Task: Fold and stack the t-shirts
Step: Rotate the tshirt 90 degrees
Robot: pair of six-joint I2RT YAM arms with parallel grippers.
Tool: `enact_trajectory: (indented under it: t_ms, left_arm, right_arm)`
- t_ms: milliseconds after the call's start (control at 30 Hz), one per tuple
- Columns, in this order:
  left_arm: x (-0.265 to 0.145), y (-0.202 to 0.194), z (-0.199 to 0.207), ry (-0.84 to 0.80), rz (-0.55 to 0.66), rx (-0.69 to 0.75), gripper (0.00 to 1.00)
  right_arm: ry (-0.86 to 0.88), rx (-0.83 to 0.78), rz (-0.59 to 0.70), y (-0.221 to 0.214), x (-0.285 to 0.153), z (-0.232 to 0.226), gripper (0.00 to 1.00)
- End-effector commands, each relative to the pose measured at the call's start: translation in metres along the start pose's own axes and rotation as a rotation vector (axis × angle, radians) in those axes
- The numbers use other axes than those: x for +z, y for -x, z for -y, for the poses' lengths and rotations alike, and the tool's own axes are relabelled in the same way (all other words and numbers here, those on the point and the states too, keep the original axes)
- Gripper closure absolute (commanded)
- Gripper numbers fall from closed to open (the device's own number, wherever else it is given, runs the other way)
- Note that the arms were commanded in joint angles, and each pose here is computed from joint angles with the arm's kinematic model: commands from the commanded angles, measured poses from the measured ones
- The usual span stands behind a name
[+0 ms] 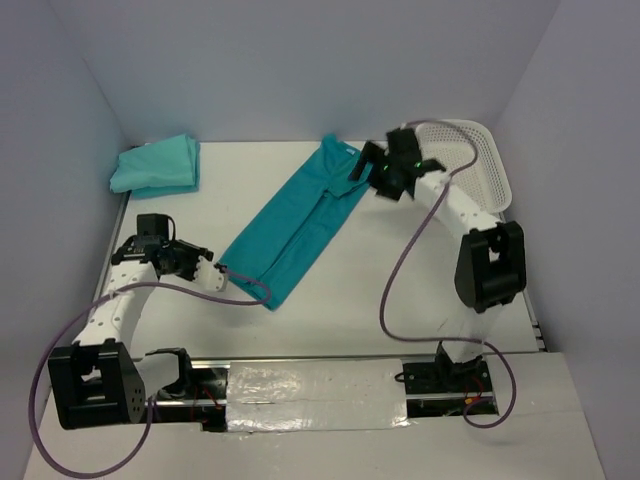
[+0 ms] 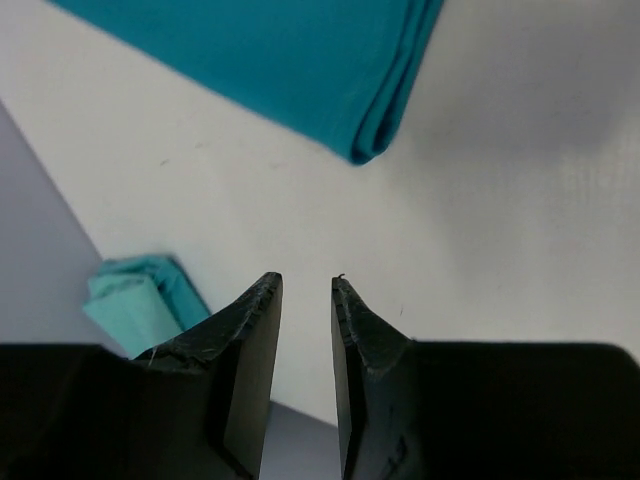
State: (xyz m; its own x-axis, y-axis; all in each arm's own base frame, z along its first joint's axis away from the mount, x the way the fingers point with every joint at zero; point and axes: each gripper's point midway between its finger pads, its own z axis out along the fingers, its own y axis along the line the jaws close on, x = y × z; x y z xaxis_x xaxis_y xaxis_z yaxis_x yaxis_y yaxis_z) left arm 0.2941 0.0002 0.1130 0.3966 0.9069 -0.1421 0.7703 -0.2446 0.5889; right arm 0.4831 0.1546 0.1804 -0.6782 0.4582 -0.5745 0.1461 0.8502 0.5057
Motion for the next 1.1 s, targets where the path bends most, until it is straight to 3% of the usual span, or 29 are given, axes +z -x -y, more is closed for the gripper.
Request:
enact_trajectory:
  t_ms: [0,67,167,333,600,800,833,867,933,1033,1067]
  left_arm:
    - [0.019,0.034,0.004,-0.010,0.190,0.367,0.61]
    - [0.025,0.042,0.009,-0.023,0.247,0.431,0.62]
    - [0.035,0.054,0.029,-0.095,0.341,0.493,0.62]
    - [0.062,0.053,0.040,-0.109,0.394,0.543,0.62]
    - [0.076,0.040,0.025,-0.106,0.396,0.529,0.57]
    - [0.075,0.034,0.021,-0.126,0.397,0.504,0.58]
    - [0.073,0.033,0.022,-0.134,0.402,0.505,0.57]
    - [0.071,0.032,0.022,-0.139,0.403,0.515,0.57]
    - [0.067,0.030,0.029,-0.166,0.412,0.536,0.57]
    - [0.058,0.033,0.034,-0.188,0.436,0.504,0.56]
    - [0.054,0.034,0.031,-0.187,0.442,0.496,0.56]
  right_arm:
    - [0.161,0.007,-0.190,-0.123,-0.035,-0.063,0.00]
    - [0.235,0.018,-0.257,-0.193,-0.052,-0.086,0.03]
    - [0.299,0.144,-0.393,-0.277,-0.065,-0.114,0.16]
    - [0.205,0.220,-0.538,-0.351,-0.051,-0.127,0.23]
    - [0.120,0.334,-0.572,-0.387,-0.038,-0.127,0.27]
    - [0.044,0.400,-0.598,-0.407,-0.021,-0.114,0.36]
    - [0.046,0.413,-0.599,-0.409,-0.019,-0.114,0.39]
    - [0.041,0.426,-0.600,-0.410,-0.017,-0.113,0.50]
    - [0.018,0.474,-0.594,-0.411,-0.012,-0.103,0.62]
    - [-0.007,0.496,-0.595,-0.412,-0.008,-0.088,0.71]
    - [-0.019,0.491,-0.595,-0.414,-0.008,-0.083,0.79]
